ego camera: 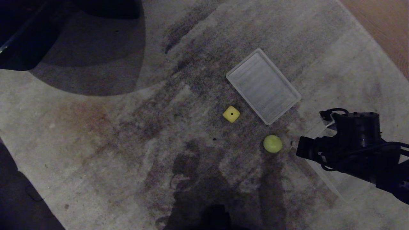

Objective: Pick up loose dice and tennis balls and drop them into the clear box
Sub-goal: Pick up the ball on the floor

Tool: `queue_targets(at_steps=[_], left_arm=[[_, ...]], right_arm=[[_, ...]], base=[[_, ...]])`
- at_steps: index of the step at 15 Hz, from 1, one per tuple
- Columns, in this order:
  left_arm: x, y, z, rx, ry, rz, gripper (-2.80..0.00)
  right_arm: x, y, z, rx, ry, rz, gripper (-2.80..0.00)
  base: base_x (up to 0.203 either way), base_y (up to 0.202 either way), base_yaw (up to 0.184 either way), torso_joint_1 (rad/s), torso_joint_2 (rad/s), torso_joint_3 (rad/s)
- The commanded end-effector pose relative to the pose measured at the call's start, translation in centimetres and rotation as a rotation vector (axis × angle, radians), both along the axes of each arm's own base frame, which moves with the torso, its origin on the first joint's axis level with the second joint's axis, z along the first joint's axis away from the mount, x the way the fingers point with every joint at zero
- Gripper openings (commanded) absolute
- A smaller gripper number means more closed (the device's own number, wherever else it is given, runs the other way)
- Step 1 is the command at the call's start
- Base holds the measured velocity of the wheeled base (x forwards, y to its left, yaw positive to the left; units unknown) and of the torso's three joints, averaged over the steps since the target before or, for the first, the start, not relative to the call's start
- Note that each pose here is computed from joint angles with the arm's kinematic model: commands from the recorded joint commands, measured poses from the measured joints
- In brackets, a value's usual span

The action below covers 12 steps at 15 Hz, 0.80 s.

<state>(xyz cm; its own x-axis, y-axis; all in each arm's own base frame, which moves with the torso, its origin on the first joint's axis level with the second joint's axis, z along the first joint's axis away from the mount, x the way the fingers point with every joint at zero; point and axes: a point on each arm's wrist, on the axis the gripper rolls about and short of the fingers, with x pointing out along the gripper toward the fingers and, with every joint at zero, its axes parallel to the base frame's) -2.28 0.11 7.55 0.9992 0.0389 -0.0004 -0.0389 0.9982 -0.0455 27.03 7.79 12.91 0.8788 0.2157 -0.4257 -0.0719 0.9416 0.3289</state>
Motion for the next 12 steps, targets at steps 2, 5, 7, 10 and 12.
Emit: queue_targets(at_steps=[2, 5, 7, 10, 12], left_arm=[[0.0, 0.0, 0.0, 0.0, 0.003, 0.0, -2.8], [0.0, 0.0, 0.0, 0.0, 0.003, 0.001, -2.8], [0.0, 0.0, 0.0, 0.001, 0.003, 0.001, -2.8], [0.0, 0.0, 0.0, 0.0, 0.003, 0.001, -2.8], [0.0, 0.0, 0.0, 0.0, 0.003, 0.0, -2.8]], right_arm=[[3.8, 0.9, -2.7, -0.047, 0.055, -0.011, 0.0], [4.6, 1.3, -4.0, -0.066, 0.082, -0.001, 0.0], [4.8, 1.5, -4.8, -0.065, 0.11, 0.002, 0.0], [5.7, 2.2, -6.3, -0.083, 0.138, 0.01, 0.0], [6.9, 2.7, -7.2, -0.102, 0.137, -0.017, 0.0]], base=[[0.0, 0.0, 0.0, 0.0, 0.0, 0.0], [0.0, 0.0, 0.0, 0.0, 0.0, 0.0], [0.0, 0.0, 0.0, 0.0, 0.0, 0.0], [0.0, 0.0, 0.0, 0.0, 0.0, 0.0], [0.0, 0.0, 0.0, 0.0, 0.0, 0.0]])
